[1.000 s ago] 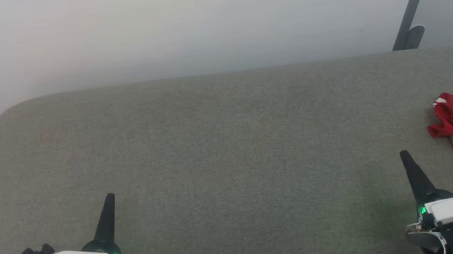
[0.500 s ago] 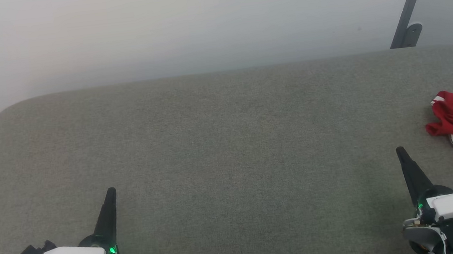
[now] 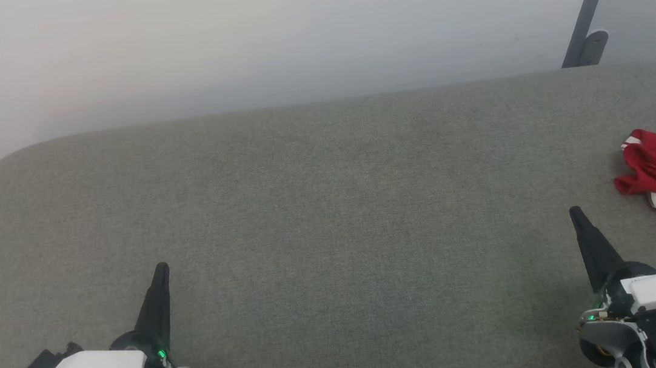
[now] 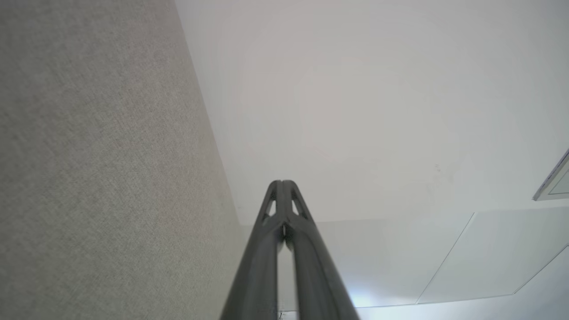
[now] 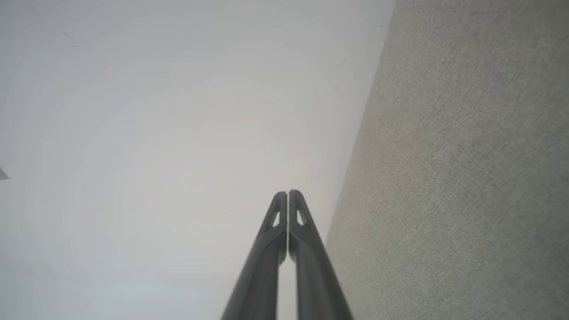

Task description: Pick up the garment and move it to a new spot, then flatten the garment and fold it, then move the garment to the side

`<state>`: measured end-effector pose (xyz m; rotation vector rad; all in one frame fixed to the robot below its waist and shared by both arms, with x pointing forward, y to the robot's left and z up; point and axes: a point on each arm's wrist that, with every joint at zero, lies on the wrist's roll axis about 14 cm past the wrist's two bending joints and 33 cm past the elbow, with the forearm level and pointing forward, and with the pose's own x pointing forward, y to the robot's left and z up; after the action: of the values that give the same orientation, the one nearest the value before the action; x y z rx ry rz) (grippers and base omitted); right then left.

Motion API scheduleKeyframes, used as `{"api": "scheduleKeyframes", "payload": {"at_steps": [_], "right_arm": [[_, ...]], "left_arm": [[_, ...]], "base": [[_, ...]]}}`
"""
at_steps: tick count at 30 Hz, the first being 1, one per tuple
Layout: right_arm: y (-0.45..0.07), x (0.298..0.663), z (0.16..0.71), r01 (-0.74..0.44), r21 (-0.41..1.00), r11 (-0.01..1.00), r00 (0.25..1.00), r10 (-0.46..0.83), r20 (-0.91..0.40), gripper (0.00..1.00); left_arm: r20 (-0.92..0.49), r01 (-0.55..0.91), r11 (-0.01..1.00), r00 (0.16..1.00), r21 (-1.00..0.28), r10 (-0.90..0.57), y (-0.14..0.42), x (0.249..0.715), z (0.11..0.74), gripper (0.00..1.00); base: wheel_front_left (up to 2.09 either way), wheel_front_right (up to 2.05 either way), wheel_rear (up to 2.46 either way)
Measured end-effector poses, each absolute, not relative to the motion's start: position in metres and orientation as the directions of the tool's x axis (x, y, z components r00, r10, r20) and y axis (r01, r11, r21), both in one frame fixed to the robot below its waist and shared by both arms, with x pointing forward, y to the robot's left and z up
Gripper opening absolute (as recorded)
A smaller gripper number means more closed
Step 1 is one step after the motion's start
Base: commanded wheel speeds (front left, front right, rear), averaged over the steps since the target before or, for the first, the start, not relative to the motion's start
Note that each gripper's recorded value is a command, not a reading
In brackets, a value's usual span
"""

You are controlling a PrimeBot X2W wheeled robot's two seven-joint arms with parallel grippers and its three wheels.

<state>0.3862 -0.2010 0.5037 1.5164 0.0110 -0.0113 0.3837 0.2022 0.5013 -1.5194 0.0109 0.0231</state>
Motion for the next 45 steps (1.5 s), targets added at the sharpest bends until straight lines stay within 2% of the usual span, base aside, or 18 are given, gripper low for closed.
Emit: {"api": "scheduleKeyframes", "payload": {"at_steps": [8, 45], "right_arm": [[-0.2004, 0.3882, 0.5053, 0.007, 1.0, -0.001, 1.0, 0.0, -0.007, 0.0], [-0.2003, 0.3882, 0.5054, 0.006, 1.0, -0.001, 1.0, 0.0, -0.006, 0.0]], "left_arm": [[-0.011, -0.011, -0.001, 1.0, -1.0, 0.0, 0.1997, 0.3877, 0.504, 0.0], [-0.011, -0.011, -0.004, 1.0, -1.0, -0.001, 0.1996, 0.3876, 0.504, 0.0]], "base": [[0.0, 0.0, 0.0], [0.0, 0.0, 0.0]]}}
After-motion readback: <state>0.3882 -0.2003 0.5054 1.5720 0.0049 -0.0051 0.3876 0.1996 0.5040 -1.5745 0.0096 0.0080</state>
